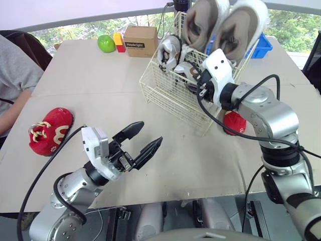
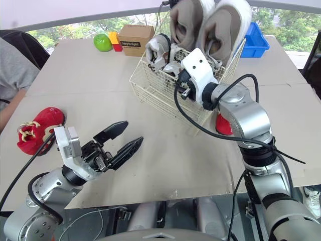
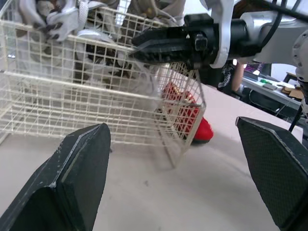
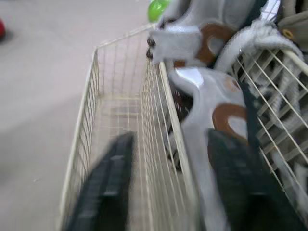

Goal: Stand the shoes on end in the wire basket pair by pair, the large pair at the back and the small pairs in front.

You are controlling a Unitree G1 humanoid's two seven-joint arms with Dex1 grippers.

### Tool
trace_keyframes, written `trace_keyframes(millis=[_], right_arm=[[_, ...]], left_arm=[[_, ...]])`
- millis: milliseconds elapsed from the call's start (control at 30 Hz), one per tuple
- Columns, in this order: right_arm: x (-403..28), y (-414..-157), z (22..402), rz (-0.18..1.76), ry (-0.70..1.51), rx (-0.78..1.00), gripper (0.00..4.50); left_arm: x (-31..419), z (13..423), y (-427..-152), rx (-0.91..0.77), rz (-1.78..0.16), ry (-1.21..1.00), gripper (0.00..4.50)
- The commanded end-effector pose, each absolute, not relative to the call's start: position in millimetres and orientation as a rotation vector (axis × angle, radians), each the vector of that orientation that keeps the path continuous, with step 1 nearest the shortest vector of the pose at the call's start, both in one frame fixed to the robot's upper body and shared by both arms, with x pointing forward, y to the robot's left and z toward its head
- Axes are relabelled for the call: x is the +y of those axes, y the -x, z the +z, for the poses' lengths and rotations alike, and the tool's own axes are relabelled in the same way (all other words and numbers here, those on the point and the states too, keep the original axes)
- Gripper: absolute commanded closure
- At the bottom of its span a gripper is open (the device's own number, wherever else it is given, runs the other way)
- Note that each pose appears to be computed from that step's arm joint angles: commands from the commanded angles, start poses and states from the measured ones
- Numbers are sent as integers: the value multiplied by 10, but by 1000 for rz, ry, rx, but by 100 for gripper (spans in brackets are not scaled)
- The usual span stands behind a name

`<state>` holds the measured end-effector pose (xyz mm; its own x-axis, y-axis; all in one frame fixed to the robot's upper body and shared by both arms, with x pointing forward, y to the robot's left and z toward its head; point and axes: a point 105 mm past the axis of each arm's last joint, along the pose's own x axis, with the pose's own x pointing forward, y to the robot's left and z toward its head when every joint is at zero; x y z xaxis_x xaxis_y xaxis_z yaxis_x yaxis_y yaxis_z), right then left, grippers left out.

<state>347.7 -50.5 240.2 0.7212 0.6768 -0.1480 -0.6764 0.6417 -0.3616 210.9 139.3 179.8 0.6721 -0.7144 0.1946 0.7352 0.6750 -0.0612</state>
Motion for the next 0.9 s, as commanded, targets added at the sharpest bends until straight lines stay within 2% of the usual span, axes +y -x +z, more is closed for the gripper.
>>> trace_keyframes(millis=[33, 200, 233, 267, 433, 467, 667, 900], right_arm=[[-501, -3432, 2473, 779, 474, -45, 116], [-509, -3454, 2382, 780, 564, -21, 116], [-519, -3471, 2358, 771, 574, -10, 173], [-522, -3470, 2332, 781, 603, -4, 200], [-556, -3480, 2306, 790, 661, -6, 436], [-564, -3481, 2304, 790, 670, -7, 449], [-622, -3477, 2290, 812, 698, -8, 449], [-640, -3268, 2417, 1042, 757, -177, 449]], left_arm=[[1354, 1872, -2090, -188, -843, 124, 0], [1362, 1876, -2107, -193, -847, 125, 0], [1364, 1876, -2109, -193, -848, 125, 0], [1367, 1877, -2111, -195, -848, 125, 0], [1401, 1867, -2098, -197, -845, 124, 0], [1407, 1865, -2093, -197, -845, 124, 0], [1428, 1849, -2066, -196, -844, 122, 0], [1448, 1833, -2049, -192, -847, 121, 0]])
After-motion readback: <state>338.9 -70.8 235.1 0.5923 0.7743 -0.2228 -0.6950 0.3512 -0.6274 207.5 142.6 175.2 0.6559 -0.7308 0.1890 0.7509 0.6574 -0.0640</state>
